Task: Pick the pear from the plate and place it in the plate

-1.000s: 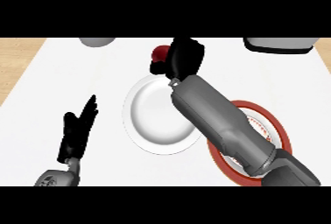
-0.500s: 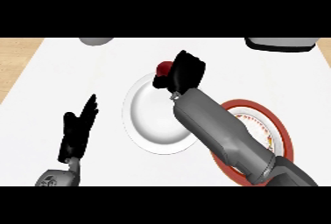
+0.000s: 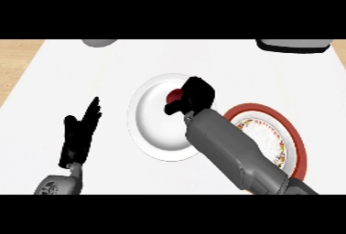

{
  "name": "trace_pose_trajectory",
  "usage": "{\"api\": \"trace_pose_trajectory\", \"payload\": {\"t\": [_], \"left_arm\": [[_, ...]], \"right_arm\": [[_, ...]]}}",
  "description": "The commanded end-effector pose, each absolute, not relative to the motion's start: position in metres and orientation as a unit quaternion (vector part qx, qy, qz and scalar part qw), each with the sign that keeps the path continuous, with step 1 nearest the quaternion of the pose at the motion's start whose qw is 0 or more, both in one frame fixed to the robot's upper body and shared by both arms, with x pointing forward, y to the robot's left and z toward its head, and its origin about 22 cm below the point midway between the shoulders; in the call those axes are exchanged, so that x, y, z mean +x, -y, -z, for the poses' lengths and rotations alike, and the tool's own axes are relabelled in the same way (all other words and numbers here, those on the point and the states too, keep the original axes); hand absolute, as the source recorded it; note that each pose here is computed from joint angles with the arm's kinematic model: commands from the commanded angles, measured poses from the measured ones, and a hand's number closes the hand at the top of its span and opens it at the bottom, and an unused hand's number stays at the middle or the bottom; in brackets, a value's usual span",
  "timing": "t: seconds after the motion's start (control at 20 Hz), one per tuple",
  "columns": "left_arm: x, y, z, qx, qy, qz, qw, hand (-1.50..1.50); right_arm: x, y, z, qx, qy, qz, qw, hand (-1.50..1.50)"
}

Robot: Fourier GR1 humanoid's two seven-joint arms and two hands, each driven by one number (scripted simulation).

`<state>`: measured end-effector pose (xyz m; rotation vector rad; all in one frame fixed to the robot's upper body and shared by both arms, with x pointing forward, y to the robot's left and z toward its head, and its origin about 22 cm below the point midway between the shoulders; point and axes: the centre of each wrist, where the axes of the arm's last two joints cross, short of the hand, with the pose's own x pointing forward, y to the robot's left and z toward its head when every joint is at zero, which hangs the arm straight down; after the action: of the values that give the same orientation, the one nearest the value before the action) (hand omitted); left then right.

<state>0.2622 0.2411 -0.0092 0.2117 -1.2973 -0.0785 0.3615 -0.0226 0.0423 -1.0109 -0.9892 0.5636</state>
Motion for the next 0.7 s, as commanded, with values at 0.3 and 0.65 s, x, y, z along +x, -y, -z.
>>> {"api": "trace_pose_trajectory", "payload": {"t": [0.3,0.65], "left_arm": [[0.248,-0.253,0.008,0.105,0.592,0.021,0.799,0.00],[0.252,-0.259,0.013,0.119,0.597,0.007,0.794,0.00]], "right_arm": [[0.338,0.011,-0.049,-0.365,0.597,-0.147,0.699,-1.50],[0.316,0.017,-0.058,-0.289,0.681,0.031,0.672,-1.50]]}}
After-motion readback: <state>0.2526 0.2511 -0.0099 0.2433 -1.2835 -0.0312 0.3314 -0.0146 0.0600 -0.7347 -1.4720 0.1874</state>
